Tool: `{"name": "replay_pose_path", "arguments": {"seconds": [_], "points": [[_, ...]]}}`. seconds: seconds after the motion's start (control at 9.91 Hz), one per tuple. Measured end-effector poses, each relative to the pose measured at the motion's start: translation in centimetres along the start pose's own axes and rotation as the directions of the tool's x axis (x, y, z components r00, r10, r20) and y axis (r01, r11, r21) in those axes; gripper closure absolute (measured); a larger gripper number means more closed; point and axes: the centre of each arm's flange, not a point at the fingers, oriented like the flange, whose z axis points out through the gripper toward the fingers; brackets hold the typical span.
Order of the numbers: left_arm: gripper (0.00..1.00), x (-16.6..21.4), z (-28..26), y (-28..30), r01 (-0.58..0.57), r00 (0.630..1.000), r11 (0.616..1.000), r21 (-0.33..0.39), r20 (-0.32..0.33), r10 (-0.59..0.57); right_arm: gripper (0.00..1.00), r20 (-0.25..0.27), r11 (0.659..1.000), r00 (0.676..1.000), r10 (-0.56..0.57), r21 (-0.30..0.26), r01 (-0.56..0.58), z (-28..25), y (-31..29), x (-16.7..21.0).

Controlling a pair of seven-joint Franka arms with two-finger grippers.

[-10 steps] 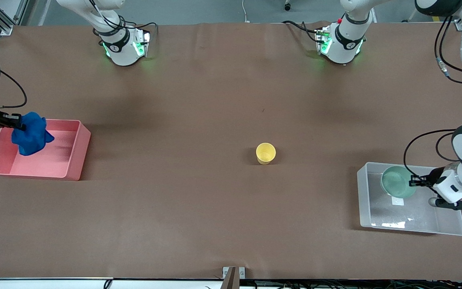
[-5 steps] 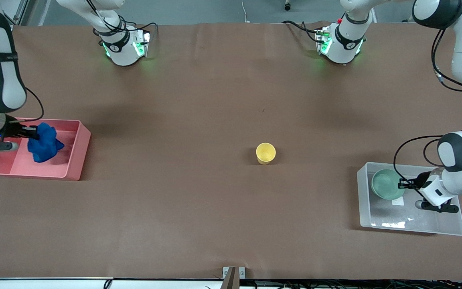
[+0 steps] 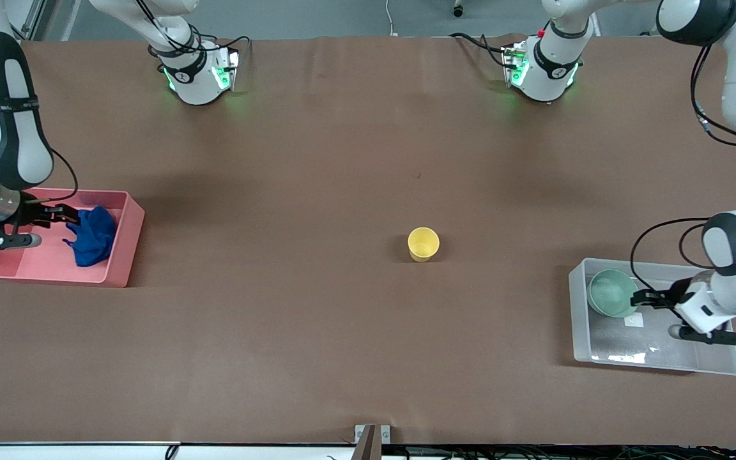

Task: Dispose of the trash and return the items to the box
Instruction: 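Release the cloth and bowl, opening both grippers inside the bins, then move the left gripper over the yellow cup and lower around it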

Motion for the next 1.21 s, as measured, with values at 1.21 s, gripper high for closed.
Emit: {"name": "replay_pose_path", "arguments": {"seconds": [1.21], "points": [[0.03, -9.2, 7.1, 46.9, 0.291, 0.956, 0.955, 0.054, 0.023, -0.293, 0.0, -0.032, 0.953, 0.956, 0.293, 0.088, -0.289, -34.2, -13.7, -5.0]]}}
